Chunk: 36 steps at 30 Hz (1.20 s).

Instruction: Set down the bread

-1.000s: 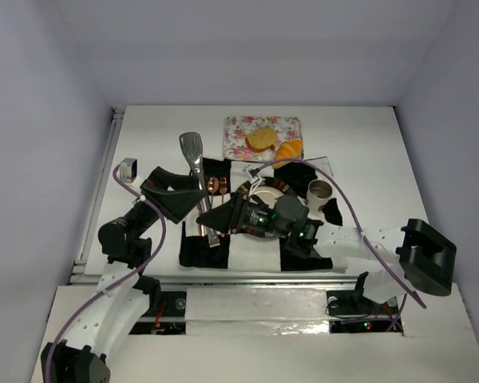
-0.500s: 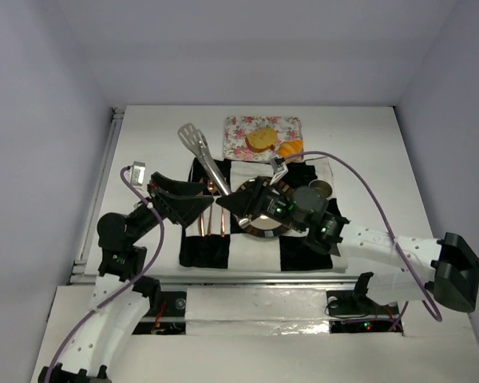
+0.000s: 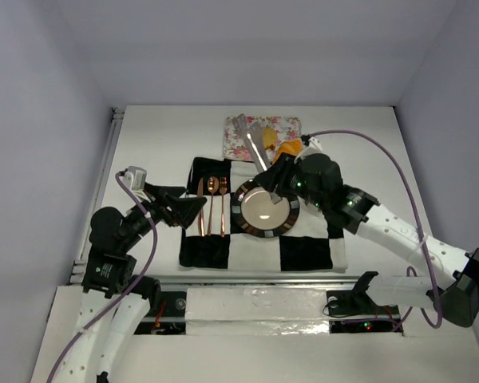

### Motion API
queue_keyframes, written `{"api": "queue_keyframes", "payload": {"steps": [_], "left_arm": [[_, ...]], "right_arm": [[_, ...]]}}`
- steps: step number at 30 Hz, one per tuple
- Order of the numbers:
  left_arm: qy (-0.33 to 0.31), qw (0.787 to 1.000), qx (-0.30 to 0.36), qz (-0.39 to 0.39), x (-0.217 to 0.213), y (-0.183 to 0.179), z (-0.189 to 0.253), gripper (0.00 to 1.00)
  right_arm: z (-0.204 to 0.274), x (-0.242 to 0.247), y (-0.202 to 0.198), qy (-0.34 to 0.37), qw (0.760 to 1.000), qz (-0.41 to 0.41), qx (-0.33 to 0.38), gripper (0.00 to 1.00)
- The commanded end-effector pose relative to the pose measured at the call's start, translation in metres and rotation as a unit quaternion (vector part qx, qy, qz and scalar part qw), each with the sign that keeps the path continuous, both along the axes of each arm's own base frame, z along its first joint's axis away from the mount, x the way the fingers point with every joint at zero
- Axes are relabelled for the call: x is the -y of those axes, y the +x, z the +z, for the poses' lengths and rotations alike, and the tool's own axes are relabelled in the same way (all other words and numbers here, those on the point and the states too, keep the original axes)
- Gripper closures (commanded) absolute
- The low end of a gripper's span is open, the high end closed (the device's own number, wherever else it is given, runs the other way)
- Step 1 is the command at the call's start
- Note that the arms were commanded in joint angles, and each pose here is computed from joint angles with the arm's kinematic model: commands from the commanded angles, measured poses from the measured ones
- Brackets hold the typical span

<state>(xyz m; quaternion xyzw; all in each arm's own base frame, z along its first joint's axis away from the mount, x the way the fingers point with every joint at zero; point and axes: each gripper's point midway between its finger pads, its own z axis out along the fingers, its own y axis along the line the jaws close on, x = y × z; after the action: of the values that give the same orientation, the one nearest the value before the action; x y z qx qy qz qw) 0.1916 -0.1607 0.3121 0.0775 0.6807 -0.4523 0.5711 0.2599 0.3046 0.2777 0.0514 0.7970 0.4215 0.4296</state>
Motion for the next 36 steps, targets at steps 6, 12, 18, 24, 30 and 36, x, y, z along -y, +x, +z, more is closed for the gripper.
{"api": "queue_keyframes", "payload": {"steps": [6, 12, 18, 24, 30, 36], "left_arm": [[0.059, 0.995, 0.004, 0.075, -0.026, 0.004, -0.033, 0.01], [0.053, 0.995, 0.022, 0.078, -0.026, -0.001, -0.029, 0.01], [0.043, 0.995, 0.04, 0.08, -0.027, -0.01, -0.021, 0.01], [0.038, 0.995, 0.05, 0.079, -0.027, -0.015, -0.017, 0.01], [0.036, 0.995, 0.052, 0.08, -0.027, -0.016, -0.016, 0.01], [0.037, 0.995, 0.05, 0.079, -0.027, -0.015, -0.017, 0.01]], "right_arm": [[-0.05, 0.092, 0.027, -0.233, 0.965, -0.093, -0.08, 0.5], [-0.08, 0.123, 0.046, -0.287, 0.939, -0.126, -0.139, 0.5], [-0.1, 0.137, 0.059, -0.296, 0.927, -0.145, -0.177, 0.5], [-0.097, 0.135, 0.075, -0.284, 0.93, -0.148, -0.182, 0.49], [-0.09, 0.139, 0.094, -0.262, 0.934, -0.16, -0.18, 0.48], [-0.098, 0.131, 0.108, -0.251, 0.94, -0.143, -0.184, 0.48]]}}
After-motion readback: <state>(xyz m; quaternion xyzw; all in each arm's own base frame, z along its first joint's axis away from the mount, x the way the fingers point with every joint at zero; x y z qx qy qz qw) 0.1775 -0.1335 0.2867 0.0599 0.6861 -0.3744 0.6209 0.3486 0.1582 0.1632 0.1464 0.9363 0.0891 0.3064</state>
